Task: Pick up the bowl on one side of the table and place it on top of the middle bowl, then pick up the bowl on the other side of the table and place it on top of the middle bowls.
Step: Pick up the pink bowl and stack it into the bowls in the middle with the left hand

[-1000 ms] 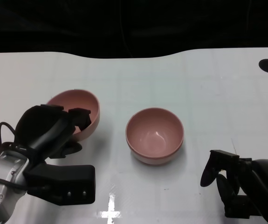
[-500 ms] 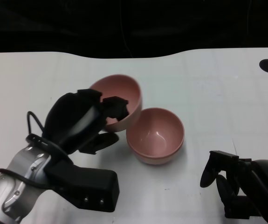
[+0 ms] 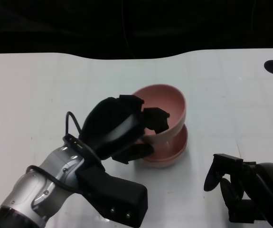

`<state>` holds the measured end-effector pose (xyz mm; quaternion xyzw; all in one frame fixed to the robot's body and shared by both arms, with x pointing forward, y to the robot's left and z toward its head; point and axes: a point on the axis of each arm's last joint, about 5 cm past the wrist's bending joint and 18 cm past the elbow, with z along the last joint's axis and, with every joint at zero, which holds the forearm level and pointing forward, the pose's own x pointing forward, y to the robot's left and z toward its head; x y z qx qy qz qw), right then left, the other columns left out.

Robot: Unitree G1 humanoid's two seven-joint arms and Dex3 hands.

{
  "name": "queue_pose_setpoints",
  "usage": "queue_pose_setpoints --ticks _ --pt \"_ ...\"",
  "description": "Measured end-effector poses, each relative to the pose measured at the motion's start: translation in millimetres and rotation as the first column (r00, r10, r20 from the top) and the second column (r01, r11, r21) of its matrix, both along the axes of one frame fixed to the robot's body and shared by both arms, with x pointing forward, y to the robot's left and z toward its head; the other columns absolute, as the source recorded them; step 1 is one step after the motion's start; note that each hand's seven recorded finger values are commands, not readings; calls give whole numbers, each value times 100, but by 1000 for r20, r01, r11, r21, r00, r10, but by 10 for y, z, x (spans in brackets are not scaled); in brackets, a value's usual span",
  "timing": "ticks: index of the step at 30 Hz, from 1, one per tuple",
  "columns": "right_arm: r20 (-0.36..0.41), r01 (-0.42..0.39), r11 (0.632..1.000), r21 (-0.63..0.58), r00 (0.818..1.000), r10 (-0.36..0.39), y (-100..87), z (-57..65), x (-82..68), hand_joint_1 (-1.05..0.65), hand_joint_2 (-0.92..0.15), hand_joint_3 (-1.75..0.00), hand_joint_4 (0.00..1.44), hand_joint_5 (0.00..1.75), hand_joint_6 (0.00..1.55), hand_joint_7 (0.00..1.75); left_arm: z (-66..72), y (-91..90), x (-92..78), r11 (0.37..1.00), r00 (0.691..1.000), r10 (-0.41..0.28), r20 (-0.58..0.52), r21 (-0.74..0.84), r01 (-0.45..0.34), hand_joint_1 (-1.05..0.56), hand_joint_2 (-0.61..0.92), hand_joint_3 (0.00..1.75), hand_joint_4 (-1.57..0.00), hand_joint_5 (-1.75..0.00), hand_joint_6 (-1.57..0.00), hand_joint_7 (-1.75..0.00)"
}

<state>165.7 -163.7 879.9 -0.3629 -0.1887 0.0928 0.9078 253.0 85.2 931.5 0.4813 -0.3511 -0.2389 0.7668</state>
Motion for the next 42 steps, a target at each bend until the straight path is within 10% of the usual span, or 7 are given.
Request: queue_pose_setpoints --ticks 10,15,24,37,40,42 --pt "-5 2 1000 -1 1000 -2 -3 -11 1 -11 -17 -157 98 175 83 152 -61 -121 38 988 999 -9 -32 153 13 -29 91 28 -81 -159 -87 -100" --pt "-6 1 1000 -1 1000 -1 -4 -11 1 -11 -17 -155 97 175 84 145 -84 -144 46 960 998 19 -61 282 -1 -43 92 23 -77 -51 -87 -17" --pt "-11 -4 1000 -4 1000 4 -3 -10 2 -12 -19 -152 97 175 87 134 -60 -142 55 909 998 45 -40 417 -24 -80 92 53 -37 -7 -36 0" --pt "-10 -6 1000 0 1000 6 -5 1 3 -11 -19 -155 97 175 86 146 60 128 -41 991 996 31 -81 130 -21 -74 92 51 -33 -6 -31 -4" --pt "-10 -7 1000 1 1000 7 -6 4 -2 -11 -19 -155 97 175 85 146 33 226 -106 999 994 33 -100 24 -31 -67 92 41 -42 -15 -39 -8" --pt "-5 -9 1000 1 1000 9 -3 16 -3 -11 -19 -155 97 175 85 145 10 300 -160 997 993 38 -111 -66 -45 -64 92 37 -30 -50 -44 -8"
